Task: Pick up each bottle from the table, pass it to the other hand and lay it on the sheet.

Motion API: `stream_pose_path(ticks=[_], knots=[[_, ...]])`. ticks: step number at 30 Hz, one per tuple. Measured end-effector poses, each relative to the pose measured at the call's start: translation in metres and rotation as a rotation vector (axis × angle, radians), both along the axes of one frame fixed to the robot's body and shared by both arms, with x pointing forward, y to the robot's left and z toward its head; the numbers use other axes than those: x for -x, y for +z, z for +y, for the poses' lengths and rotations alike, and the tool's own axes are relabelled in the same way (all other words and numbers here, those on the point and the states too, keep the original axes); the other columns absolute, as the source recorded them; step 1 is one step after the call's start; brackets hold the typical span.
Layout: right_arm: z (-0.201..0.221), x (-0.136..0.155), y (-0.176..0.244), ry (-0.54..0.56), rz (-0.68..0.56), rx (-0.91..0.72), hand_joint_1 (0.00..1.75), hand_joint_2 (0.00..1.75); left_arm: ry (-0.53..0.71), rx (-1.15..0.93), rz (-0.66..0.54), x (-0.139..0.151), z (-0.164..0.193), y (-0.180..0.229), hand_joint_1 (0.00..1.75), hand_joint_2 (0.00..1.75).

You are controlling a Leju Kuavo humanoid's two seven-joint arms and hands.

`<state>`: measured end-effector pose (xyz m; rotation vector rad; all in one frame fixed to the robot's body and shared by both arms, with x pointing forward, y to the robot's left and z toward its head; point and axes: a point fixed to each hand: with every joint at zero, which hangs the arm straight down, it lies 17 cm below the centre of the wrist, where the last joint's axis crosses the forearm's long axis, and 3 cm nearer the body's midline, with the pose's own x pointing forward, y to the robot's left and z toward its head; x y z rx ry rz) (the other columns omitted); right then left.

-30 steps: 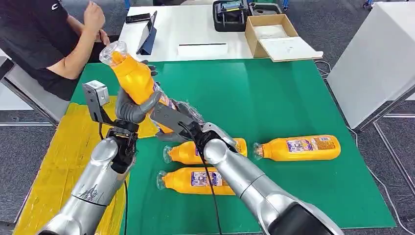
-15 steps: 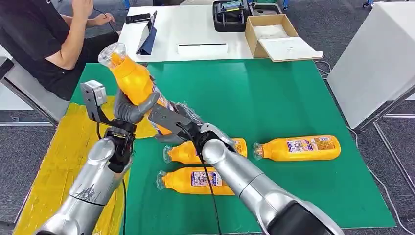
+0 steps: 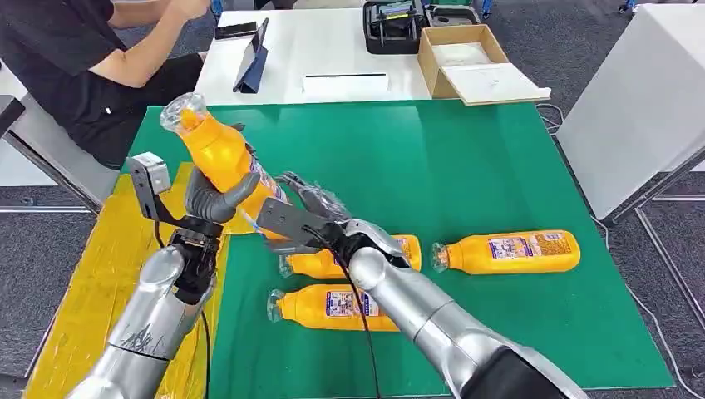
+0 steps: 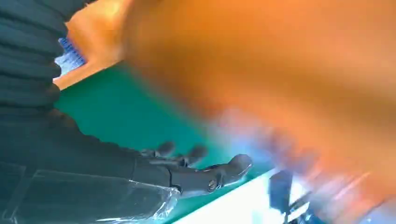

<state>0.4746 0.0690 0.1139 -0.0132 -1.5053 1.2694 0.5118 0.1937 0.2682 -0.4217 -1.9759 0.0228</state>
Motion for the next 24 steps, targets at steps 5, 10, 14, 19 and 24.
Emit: stream_pose_path(ticks=[5,10,14,19,24], knots=[[-0.058,-0.009,-0.006,-0.136,-0.049,0.011,0.0,0.0,-0.029,-0.027,0.021,0.003,-0.003,-0.006,1.75,1.75],[-0.118,-0.01,0.002,-0.241,-0.076,-0.04,0.0,0.0,-0.052,-0.02,0.013,-0.001,-0.007,0.004,1.75,1.75],[-0.149,-0.008,0.009,-0.29,-0.101,-0.066,0.0,0.0,0.035,-0.077,-0.021,-0.008,0.001,0.012,1.75,1.75],[-0.167,-0.005,0.014,-0.313,-0.12,-0.079,0.0,0.0,0.061,-0.096,-0.037,-0.009,0.004,0.017,1.75,1.75],[-0.182,-0.001,0.019,-0.327,-0.129,-0.104,0.0,0.0,0.386,-0.368,-0.156,-0.011,0.033,0.036,1.75,1.75]])
